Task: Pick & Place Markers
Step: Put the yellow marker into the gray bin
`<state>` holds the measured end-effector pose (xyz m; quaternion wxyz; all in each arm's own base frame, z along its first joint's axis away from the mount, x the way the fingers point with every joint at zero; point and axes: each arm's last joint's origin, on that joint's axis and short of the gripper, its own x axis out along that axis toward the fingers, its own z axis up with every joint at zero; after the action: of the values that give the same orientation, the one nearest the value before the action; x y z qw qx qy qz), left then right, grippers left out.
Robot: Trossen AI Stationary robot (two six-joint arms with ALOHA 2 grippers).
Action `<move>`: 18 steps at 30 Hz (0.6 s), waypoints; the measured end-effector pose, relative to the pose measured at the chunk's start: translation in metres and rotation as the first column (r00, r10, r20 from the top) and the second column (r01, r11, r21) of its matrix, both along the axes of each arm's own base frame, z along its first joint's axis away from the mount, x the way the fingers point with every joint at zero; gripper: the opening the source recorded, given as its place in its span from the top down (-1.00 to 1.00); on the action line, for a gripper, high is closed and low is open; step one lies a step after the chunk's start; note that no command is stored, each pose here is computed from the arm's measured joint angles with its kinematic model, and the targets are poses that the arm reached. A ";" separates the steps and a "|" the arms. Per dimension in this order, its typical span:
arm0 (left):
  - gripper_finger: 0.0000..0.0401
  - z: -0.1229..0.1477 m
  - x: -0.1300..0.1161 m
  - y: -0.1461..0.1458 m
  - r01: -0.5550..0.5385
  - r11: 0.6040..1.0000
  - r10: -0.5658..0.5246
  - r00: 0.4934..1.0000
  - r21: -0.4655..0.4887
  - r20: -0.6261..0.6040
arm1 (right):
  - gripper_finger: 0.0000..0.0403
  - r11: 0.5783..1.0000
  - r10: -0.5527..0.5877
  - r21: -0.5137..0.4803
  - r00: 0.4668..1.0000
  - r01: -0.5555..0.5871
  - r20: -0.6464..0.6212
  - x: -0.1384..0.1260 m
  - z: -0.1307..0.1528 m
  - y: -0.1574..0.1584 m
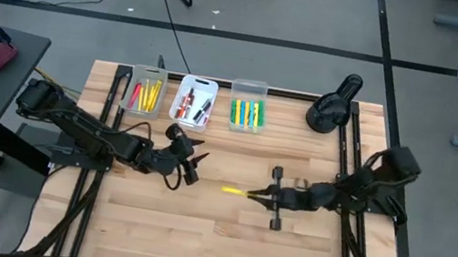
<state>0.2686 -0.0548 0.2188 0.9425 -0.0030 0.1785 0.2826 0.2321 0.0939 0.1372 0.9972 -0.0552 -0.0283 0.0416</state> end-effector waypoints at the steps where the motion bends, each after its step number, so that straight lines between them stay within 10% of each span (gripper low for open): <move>1: 0.05 0.002 0.000 -0.002 0.019 1.000 -0.019 1.000 0.013 0.007 | 0.91 1.000 0.016 0.002 0.997 -0.016 0.074 0.000 0.011 0.000; 8: 0.05 0.027 0.013 -0.020 0.240 0.968 -0.252 0.939 0.078 0.235 | 0.90 0.999 0.040 -0.020 0.966 -0.037 0.254 0.013 0.052 0.008; 18: 0.05 0.044 0.028 -0.033 0.493 0.831 -0.549 0.651 0.258 0.523 | 0.89 0.999 0.021 -0.052 0.943 -0.004 0.333 0.048 0.092 0.017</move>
<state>0.2962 -0.0881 0.2623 0.9907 0.0066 -0.1358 -0.0068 0.2803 0.1106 0.2294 0.9761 -0.0863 -0.1956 0.0385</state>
